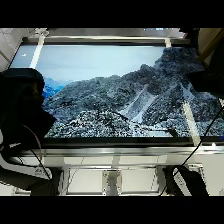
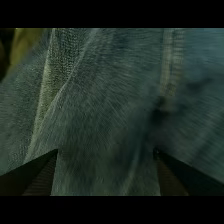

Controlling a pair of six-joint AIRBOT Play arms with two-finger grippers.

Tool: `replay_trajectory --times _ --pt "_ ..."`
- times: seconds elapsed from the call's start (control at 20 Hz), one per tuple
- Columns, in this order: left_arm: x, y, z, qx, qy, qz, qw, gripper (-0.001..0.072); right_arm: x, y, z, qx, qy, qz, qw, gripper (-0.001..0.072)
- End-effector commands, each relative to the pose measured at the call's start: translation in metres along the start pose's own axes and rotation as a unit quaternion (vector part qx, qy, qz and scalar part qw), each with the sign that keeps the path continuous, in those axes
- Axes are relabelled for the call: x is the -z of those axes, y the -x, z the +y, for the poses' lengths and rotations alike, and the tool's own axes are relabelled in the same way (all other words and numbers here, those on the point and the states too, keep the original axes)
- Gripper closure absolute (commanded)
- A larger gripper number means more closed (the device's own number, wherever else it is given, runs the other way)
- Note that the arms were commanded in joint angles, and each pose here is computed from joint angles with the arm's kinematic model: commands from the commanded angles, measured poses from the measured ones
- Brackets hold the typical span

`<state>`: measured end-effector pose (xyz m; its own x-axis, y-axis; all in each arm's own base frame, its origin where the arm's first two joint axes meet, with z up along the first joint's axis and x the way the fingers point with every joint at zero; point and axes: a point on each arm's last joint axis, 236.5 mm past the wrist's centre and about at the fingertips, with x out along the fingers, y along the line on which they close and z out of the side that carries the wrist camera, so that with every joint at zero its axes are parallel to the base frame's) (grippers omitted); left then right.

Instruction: Fold the clothes and pants, and hang the long-sleeved shirts on hangers.

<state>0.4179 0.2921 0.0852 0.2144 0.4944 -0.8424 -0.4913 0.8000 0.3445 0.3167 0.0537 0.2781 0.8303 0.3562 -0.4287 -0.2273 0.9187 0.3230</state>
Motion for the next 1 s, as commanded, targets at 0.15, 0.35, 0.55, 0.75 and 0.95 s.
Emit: replay_trajectory --times 0.15,0.35,0.55,0.75,0.95 --pt "-0.001 -0.043 -0.001 0.014 0.013 0.005 1.000 0.0138 -0.013 0.001 -0.003 0.006 0.000 -0.028 1.000 0.0414" --pt "-0.006 -0.016 -0.008 0.019 0.002 -0.009 1.000 0.0683 -0.018 0.003 -0.006 0.016 0.006 -0.036 0.999 0.0416" --pt "-0.029 0.095 -0.042 0.050 -0.025 -0.104 0.993 0.0683 -0.032 0.026 -0.027 0.093 0.067 -0.035 0.993 0.0416" --pt "-0.014 0.270 -0.141 0.231 -0.072 -0.243 0.940 0.0683 -0.030 0.048 -0.049 0.160 0.105 -0.007 0.982 0.0415" --pt "0.074 0.418 -0.272 0.469 -0.175 -0.268 0.823 0.0682 -0.033 0.064 -0.084 0.240 0.148 0.007 0.960 0.0415"
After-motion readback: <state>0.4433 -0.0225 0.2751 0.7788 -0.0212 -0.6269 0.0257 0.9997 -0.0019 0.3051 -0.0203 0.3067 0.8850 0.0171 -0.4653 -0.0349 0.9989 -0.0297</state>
